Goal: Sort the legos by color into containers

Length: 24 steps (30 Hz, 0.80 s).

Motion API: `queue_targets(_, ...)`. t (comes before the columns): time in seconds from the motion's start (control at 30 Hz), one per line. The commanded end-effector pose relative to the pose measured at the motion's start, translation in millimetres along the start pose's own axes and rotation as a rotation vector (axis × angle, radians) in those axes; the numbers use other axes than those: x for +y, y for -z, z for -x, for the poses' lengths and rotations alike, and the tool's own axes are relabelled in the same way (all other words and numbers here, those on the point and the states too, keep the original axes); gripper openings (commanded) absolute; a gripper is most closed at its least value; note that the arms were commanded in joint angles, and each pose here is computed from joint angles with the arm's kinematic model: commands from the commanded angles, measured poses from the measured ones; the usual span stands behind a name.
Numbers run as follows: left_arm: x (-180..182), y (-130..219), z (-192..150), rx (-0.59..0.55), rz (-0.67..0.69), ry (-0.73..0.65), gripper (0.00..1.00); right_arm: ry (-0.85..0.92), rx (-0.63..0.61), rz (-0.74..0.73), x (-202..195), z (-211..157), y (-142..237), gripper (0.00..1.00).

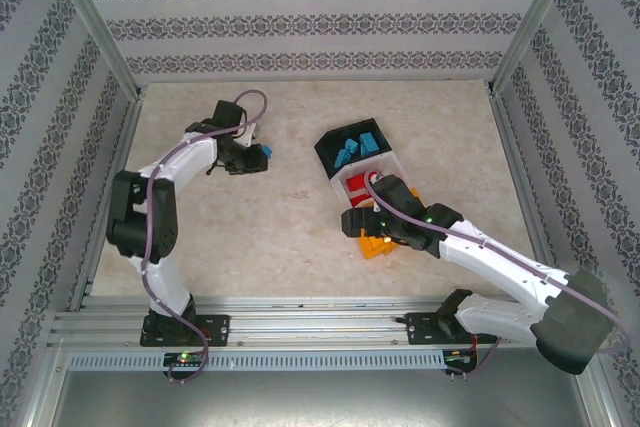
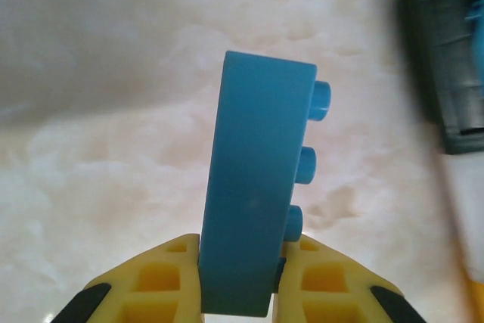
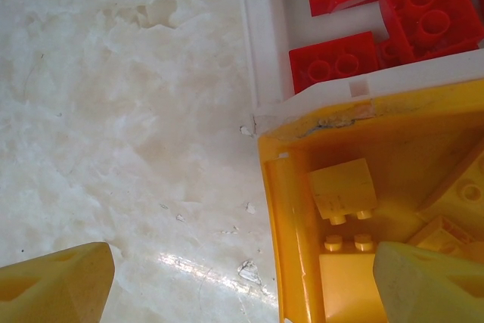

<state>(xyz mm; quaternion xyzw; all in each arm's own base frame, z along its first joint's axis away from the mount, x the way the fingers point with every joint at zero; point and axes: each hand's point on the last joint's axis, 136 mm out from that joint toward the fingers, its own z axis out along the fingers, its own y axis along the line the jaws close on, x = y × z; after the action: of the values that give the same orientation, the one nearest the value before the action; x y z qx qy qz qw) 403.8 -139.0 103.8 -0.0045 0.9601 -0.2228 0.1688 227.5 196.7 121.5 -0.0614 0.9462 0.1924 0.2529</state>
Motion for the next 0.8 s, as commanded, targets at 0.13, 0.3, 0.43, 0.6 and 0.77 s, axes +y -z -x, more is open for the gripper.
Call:
queue_targets(0.13,-72.6,40.2,1.7,-0.106,-0.267,0.062,0.1,-0.003,0.024,0.016,6.7,-3.4,-10.2,0.89)
queue_targets(0.3,-112.9,49.5,0.5,-0.117,-0.348,0.044,0.1,-0.002,0.01,0.011,6.7,1.2,-9.0,0.89)
queue_targets(0.43,-146.8,49.0,-1.1,-0.104,-0.38,-0.01,0.1,-0.002,0.008,-0.003,2.4,-1.0,-6.3,0.89)
queue_targets(0.6,-172.6,25.3,-2.0,-0.072,-0.371,-0.056,0.1,-0.012,-0.018,-0.033,-9.0,-2.7,-0.2,0.89)
queue_targets(0.77,-184.8,-13.2,5.7,-0.047,-0.367,-0.061,0.1,-0.036,-0.034,-0.043,-18.5,-4.4,6.0,0.9)
